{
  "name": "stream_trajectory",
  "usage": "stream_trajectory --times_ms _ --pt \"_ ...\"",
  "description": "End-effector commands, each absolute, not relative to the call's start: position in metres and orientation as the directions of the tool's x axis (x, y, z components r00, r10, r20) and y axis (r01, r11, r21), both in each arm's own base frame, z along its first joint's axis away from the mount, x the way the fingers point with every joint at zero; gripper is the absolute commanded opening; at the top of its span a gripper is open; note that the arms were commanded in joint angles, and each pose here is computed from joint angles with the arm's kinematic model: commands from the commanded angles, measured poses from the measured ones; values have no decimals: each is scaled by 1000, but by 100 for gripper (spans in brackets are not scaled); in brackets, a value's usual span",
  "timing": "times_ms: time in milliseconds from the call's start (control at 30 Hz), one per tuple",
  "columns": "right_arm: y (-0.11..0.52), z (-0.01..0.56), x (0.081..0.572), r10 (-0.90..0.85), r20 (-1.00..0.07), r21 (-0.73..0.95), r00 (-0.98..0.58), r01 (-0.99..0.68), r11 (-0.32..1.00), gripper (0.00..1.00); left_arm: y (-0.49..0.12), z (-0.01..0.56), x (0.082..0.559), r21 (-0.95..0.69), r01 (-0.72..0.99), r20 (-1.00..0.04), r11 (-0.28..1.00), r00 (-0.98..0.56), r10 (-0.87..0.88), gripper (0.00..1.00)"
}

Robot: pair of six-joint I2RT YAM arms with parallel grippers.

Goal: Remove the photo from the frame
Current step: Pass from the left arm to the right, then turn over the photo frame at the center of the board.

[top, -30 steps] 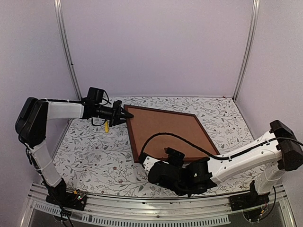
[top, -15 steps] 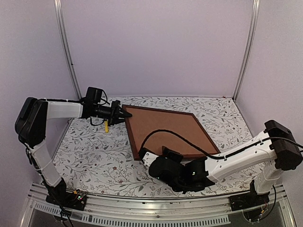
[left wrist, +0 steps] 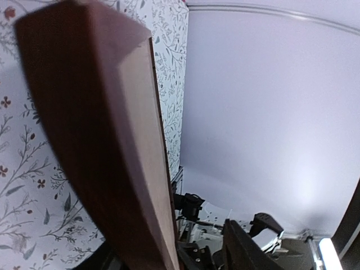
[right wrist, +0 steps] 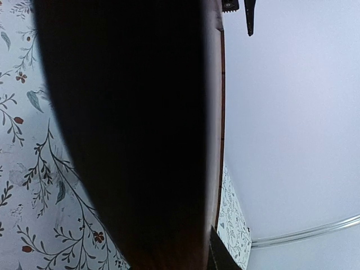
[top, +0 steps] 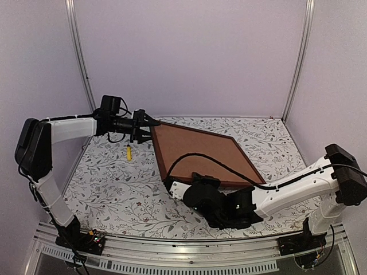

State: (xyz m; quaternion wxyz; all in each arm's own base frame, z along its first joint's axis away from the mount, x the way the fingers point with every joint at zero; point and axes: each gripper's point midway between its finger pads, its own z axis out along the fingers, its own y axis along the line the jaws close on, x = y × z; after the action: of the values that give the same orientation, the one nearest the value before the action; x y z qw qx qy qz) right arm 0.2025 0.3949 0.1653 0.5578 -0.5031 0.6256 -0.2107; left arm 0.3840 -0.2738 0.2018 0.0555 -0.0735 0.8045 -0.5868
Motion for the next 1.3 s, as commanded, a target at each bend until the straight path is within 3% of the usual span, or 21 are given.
stream_trajectory --times_ms 0,100,233,567,733,833,1133,1267 --pt "398 237 211 -760 -632 -758 151 -328 564 0 -270 245 392 -959 71 -127 275 -973 -192 68" --pt "399 254 211 -757 -630 -765 174 -311 564 0 -266 261 401 -953 119 -183 278 -958 -219 82" --pt "402 279 211 -747 -633 -767 203 -296 569 0 -260 285 413 -936 189 -269 298 -929 -255 90" --pt "401 350 226 -692 -679 -734 244 -255 630 0 -237 332 442 -850 308 -460 427 -830 -316 95" --pt "397 372 236 -683 -684 -730 256 -230 644 0 -233 341 444 -824 343 -501 451 -812 -299 97" --pt "392 381 244 -684 -682 -731 258 -204 652 0 -234 344 437 -846 350 -476 402 -836 -273 97" --pt "380 377 250 -757 -582 -803 297 -61 593 0 -218 339 410 -973 190 -226 135 -909 -350 98" --pt "382 377 252 -756 -579 -803 306 -56 593 0 -204 342 415 -975 158 -211 158 -885 -416 98"
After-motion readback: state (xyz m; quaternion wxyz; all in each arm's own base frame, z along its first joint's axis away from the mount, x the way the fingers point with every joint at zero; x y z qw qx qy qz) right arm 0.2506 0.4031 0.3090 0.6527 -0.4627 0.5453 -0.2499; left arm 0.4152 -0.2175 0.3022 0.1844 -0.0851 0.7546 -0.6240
